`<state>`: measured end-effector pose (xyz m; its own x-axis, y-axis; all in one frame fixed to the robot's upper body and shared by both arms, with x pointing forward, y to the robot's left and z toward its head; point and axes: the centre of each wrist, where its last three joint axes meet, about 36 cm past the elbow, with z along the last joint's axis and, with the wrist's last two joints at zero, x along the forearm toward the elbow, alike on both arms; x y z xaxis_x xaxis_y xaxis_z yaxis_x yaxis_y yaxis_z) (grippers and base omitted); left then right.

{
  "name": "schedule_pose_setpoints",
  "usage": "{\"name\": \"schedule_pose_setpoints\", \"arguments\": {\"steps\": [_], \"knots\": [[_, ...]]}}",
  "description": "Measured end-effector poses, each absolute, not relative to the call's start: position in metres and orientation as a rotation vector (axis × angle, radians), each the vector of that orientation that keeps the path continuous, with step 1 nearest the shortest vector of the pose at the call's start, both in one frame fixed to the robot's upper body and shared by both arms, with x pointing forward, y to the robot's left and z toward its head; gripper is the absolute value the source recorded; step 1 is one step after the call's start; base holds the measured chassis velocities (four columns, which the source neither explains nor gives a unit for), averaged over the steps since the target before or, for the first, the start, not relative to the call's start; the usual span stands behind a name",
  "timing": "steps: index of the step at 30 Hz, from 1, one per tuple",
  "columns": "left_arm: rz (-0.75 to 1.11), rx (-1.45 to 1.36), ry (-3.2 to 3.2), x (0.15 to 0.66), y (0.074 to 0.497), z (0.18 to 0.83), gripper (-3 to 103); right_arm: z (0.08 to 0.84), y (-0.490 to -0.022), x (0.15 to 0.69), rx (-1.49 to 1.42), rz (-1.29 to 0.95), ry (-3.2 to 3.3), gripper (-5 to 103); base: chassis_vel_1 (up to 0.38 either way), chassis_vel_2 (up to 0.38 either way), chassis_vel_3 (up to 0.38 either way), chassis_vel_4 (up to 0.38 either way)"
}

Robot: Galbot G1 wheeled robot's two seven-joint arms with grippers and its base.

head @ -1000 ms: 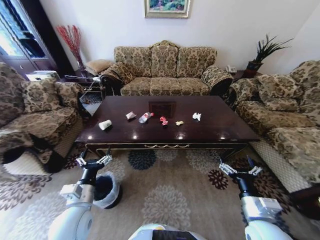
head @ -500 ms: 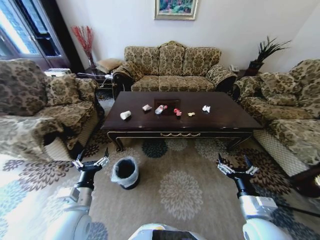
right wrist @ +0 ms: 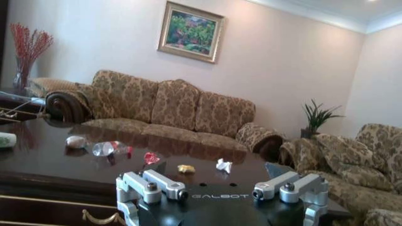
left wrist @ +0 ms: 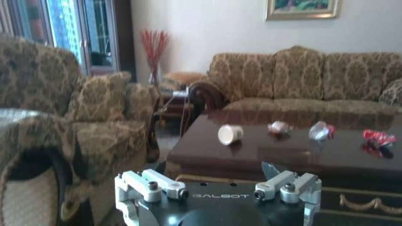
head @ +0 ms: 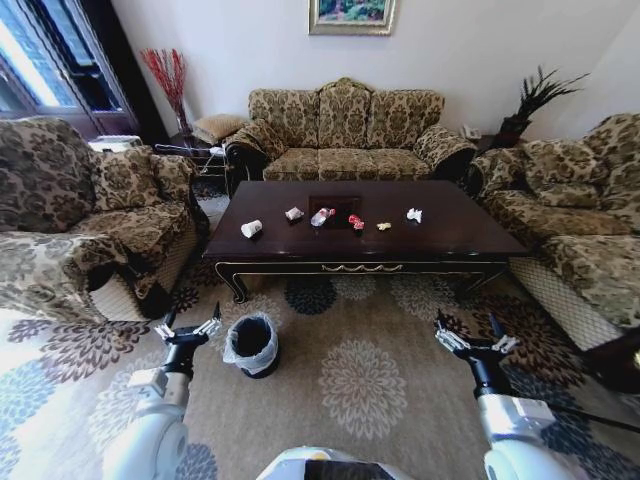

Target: Move to the front of the table and place the trash on the table into the trash bin.

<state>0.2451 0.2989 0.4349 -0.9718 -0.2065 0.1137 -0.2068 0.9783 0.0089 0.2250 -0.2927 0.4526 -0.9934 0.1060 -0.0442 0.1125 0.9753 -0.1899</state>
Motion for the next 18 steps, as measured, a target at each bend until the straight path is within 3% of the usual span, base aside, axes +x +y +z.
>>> {"name": "schedule_pose_setpoints", "arguments": {"steps": [5,18], "knots": [[0.061,0.331,-2.912,0.255,0.308,0.402,100,0.453,-0.294,0.226,0.167,-0.313,3.089,100,0.0,0.0,0.0,0.0],[0.07,0.298,-2.912,0.255,0.303,0.407,100,0.451,-0.294,0.225,0.164,-0.289,3.104,100,0.0,0.0,0.0,0.0]]}}
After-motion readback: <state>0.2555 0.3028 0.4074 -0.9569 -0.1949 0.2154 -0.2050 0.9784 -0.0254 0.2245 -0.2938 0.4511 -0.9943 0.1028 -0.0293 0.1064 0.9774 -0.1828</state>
